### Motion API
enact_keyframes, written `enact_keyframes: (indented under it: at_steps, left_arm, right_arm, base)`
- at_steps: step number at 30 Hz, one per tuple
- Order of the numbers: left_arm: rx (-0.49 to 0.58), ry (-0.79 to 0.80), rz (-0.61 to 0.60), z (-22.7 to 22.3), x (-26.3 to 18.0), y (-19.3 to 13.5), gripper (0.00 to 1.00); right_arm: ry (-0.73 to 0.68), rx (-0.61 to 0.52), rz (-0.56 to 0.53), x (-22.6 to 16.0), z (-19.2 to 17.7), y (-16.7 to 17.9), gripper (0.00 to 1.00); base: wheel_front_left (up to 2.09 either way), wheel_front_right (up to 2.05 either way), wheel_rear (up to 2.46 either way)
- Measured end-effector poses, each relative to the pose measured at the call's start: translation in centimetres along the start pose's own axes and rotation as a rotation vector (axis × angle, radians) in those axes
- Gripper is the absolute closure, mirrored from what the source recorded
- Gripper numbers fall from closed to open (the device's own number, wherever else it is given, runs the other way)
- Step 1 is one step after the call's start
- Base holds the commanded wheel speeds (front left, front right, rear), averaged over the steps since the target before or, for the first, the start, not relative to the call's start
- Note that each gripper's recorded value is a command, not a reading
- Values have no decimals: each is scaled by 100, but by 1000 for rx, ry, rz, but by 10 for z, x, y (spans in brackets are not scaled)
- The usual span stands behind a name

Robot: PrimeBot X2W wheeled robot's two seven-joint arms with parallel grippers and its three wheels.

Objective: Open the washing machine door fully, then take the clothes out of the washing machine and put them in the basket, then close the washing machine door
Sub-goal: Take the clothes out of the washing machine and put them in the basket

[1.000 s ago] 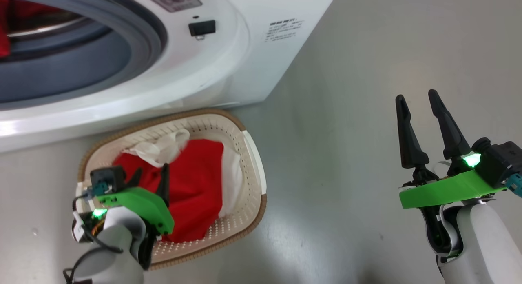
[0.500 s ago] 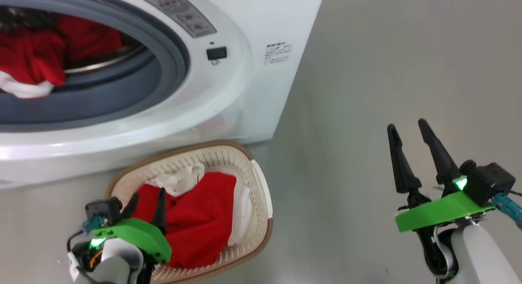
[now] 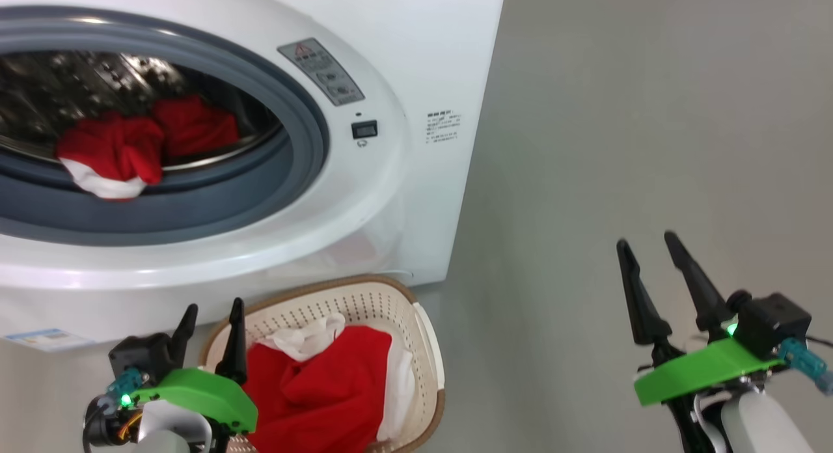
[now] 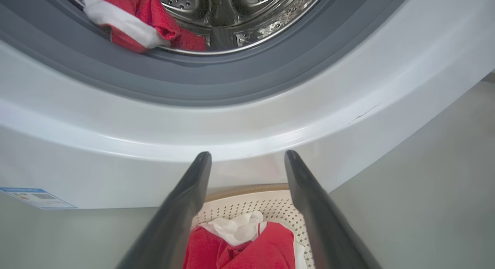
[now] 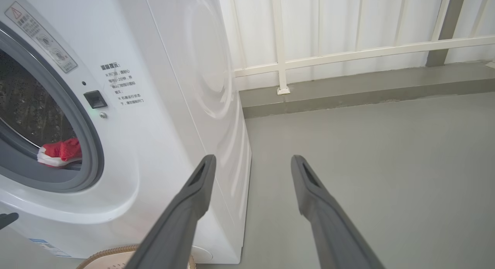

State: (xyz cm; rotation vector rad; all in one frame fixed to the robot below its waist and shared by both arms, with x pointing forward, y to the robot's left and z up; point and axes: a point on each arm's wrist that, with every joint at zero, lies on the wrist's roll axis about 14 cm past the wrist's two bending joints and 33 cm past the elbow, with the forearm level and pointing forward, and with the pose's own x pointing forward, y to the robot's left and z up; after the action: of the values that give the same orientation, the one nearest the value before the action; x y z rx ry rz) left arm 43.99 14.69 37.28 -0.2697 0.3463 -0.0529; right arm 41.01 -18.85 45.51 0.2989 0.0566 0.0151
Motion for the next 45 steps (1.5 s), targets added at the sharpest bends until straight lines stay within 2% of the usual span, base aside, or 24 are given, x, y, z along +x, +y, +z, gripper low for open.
enact_keyframes:
  at_steps: [10,17,30,45]
  left_arm:
    - [60,-174,-23,49,-30,-3,0]
    - [73,-249,-27,67,-53,-3,0]
    - [74,-283,27,64,-90,9,0]
    - [62,-291,40,66,-89,9,0]
  right_arm:
    - [-9,0,10,-22,5,4,0]
    - [-3,-4,14,-35,4,5,0]
    - [10,-17,6,-47,1,-1,0]
    - [25,-15,2,-44,-4,-2,0]
  base:
    - [0,0,0]
    - [0,0,0]
    - [0,0,0]
    - [0,0,0]
